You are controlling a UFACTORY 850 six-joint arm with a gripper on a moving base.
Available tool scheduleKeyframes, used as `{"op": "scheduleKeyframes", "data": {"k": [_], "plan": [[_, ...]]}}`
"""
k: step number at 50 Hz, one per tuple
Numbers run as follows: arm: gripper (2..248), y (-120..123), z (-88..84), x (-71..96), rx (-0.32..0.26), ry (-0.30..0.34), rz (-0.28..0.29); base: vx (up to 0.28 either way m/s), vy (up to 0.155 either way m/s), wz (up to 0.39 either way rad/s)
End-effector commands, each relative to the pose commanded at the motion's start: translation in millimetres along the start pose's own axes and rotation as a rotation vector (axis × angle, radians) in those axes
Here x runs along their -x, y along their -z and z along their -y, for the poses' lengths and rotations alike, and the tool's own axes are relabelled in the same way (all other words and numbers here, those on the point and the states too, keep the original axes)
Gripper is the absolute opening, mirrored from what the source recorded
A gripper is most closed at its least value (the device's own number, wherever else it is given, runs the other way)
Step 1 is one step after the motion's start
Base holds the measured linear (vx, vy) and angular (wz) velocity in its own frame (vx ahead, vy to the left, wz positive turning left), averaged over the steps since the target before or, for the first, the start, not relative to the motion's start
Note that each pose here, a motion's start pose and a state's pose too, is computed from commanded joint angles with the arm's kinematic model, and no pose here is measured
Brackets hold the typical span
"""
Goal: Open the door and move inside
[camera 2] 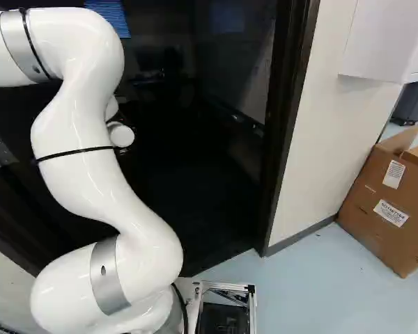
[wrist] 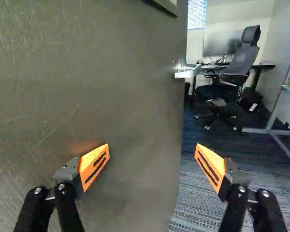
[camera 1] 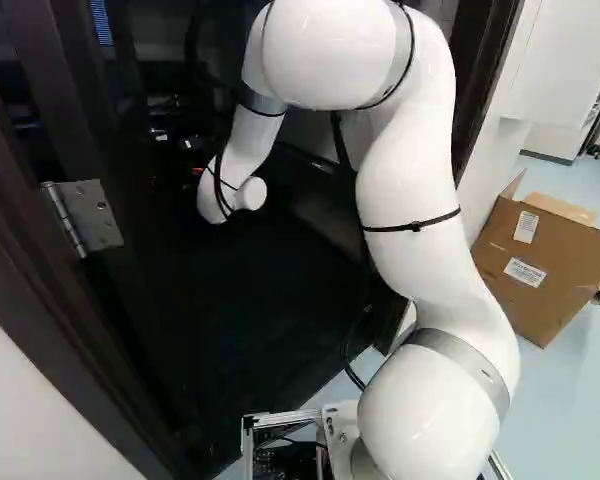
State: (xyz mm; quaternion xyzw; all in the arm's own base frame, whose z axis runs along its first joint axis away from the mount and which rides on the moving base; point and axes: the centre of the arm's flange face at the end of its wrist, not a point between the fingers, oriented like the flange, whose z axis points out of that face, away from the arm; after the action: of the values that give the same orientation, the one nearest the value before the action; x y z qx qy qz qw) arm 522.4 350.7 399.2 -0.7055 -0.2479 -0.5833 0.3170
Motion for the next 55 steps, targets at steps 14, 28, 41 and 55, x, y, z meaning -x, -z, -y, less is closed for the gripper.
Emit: {"op": "scheduleKeyframes", "data": {"k": [14, 28, 41, 55], "plan": [[247, -26.1, 9.4, 2.1, -0.028, -0.139, -0.010, 0.000, 0.000, 0.000], [247, -36.7, 13.8, 3.1, -0.040, -0.186, -0.014, 0.000, 0.000, 0.000], [247, -37.3, 14.0, 3.2, -0.041, -0.188, -0.014, 0.000, 0.000, 0.000], [247, -33.3, 7.9, 2.2, -0.030, -0.189, -0.015, 0.000, 0.000, 0.000]]}}
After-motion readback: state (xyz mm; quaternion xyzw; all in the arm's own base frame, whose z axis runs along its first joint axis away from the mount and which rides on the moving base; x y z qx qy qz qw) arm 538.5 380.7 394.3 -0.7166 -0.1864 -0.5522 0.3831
